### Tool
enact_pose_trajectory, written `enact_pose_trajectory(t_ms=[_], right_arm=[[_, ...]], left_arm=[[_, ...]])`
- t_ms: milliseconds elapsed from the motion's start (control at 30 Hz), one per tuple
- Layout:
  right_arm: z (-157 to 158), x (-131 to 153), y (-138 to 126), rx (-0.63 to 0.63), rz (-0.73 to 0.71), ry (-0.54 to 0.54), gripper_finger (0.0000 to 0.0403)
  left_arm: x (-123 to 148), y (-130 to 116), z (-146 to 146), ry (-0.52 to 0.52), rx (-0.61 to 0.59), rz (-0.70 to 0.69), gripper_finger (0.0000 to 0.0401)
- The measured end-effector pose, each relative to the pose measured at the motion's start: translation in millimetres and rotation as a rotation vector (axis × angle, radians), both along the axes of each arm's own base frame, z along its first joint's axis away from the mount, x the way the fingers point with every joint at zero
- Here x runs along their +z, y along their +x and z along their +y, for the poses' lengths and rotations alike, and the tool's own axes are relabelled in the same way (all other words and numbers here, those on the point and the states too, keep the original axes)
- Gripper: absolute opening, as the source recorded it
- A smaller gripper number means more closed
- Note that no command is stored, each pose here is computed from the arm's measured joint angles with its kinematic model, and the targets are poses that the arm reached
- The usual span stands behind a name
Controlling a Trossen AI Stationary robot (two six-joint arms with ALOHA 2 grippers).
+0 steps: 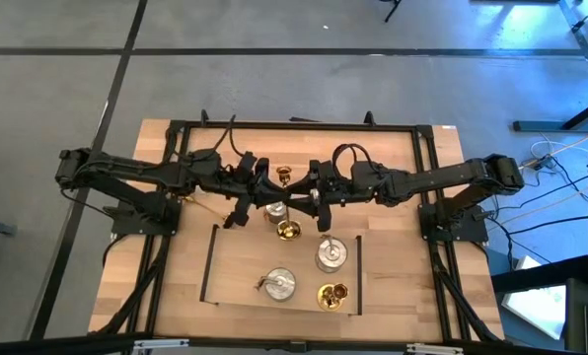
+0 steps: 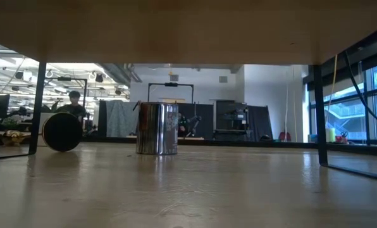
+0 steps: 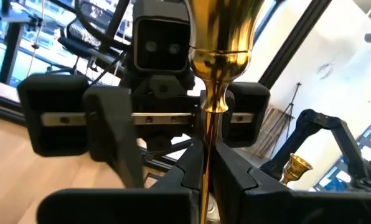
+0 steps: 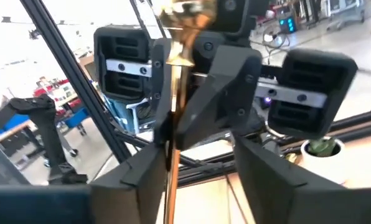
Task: Pick & Place candle stick holders
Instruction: Put the right gold candle holder on the shelf
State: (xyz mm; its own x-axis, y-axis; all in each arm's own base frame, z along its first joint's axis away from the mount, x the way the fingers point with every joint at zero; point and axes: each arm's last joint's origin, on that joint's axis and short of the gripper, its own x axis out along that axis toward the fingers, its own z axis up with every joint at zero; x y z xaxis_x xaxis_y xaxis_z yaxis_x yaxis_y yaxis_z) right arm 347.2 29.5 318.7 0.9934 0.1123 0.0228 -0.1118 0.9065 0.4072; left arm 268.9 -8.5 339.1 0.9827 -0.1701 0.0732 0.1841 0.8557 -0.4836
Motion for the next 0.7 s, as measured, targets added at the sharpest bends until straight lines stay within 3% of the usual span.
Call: enact_pose_trajectory(t_ms=[300, 700], right_arm=[[1.3, 0.6, -2.8, 0.074, 0.037, 0.107, 0.0248], [6.1, 22.7, -31.4, 0.01, 0.096, 0.245, 0.0303]], left_arm=[[1.6, -5.3, -15.8, 0.122, 0.015, -0.001, 0.001], [-4.7, -11.0, -38.4, 0.193, 0.101, 0.074, 0.001]])
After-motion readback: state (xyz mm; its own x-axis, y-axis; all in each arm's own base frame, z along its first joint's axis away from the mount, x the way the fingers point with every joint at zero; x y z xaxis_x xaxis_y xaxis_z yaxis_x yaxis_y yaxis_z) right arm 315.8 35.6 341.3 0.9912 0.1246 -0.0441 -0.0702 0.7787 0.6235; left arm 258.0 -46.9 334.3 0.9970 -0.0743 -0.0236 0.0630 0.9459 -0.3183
